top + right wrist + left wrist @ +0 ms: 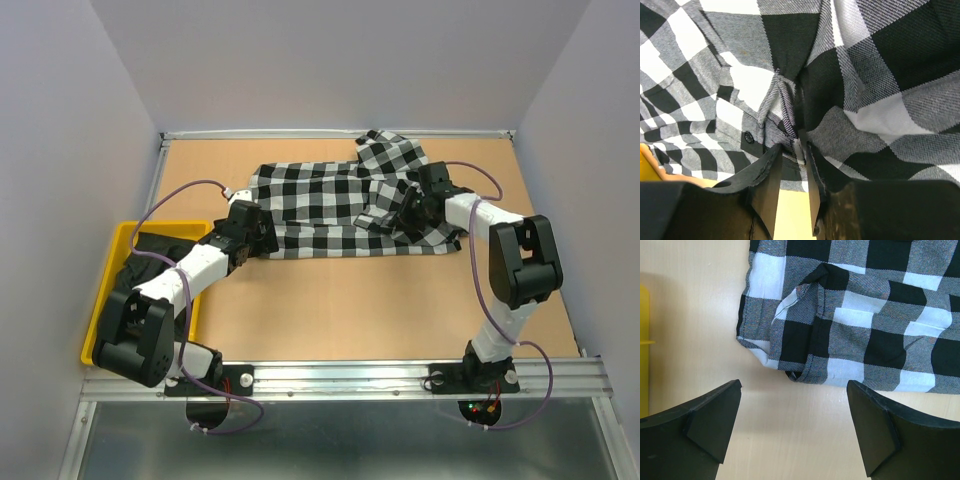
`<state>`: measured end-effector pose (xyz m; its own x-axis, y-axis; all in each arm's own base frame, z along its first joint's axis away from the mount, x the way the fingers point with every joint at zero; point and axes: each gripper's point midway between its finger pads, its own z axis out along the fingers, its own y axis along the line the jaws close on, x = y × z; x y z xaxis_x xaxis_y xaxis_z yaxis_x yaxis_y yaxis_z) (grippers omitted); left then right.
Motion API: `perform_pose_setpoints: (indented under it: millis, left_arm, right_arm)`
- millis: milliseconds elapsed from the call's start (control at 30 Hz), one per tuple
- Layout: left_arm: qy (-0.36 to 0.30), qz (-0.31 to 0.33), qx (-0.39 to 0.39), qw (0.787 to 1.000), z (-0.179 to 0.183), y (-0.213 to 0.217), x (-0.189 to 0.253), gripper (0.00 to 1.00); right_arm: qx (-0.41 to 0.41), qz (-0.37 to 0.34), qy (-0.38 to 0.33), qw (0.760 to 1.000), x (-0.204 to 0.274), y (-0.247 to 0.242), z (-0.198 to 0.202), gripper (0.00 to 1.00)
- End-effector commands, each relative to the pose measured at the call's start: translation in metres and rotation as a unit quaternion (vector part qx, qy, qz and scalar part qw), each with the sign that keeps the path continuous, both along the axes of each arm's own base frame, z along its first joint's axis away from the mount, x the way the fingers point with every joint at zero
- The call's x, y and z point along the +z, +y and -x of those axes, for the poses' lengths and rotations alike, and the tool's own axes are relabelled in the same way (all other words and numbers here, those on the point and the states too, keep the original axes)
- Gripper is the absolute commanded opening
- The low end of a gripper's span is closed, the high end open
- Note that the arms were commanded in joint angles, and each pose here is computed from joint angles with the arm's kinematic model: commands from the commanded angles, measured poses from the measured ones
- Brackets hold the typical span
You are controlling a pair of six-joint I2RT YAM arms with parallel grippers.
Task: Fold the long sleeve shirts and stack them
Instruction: Fold the shirt
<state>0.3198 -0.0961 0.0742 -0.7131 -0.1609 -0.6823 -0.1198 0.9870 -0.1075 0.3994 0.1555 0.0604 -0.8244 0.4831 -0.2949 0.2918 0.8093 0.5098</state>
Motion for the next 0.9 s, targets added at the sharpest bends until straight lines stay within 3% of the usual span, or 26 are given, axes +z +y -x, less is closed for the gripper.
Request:
perform_pose_setpoints:
  millis: [0,100,267,667,867]
  left_arm:
    - [-0.019,0.000,0.010,1.000,-0.008,0.002,0.013,0.99]
    - [-0.020,0.000,0.011,1.000,-0.007,0.002,0.013,0.99]
    - [-0.023,0.002,0.011,1.000,-0.008,0.002,0.016,0.99]
    - [-0.030,0.007,0.012,0.999,-0.009,0.001,0.019,0.99]
    - [-0.037,0.010,0.012,0.999,-0.010,0.000,0.023,0.99]
  right_arm:
    - [-0.004,-0.004,-0.036,0.999,0.009,0.004,-0.023,0.32]
    - [0.000,-0.006,-0.036,0.999,0.005,0.006,-0.025,0.29]
    - [0.014,-0.020,-0.053,0.998,0.018,0.012,-0.030,0.01]
    - [0.066,-0.125,-0.135,0.981,0.119,0.095,-0.037,0.01]
    - [0.086,-0.165,-0.149,0.971,0.140,0.145,-0.032,0.01]
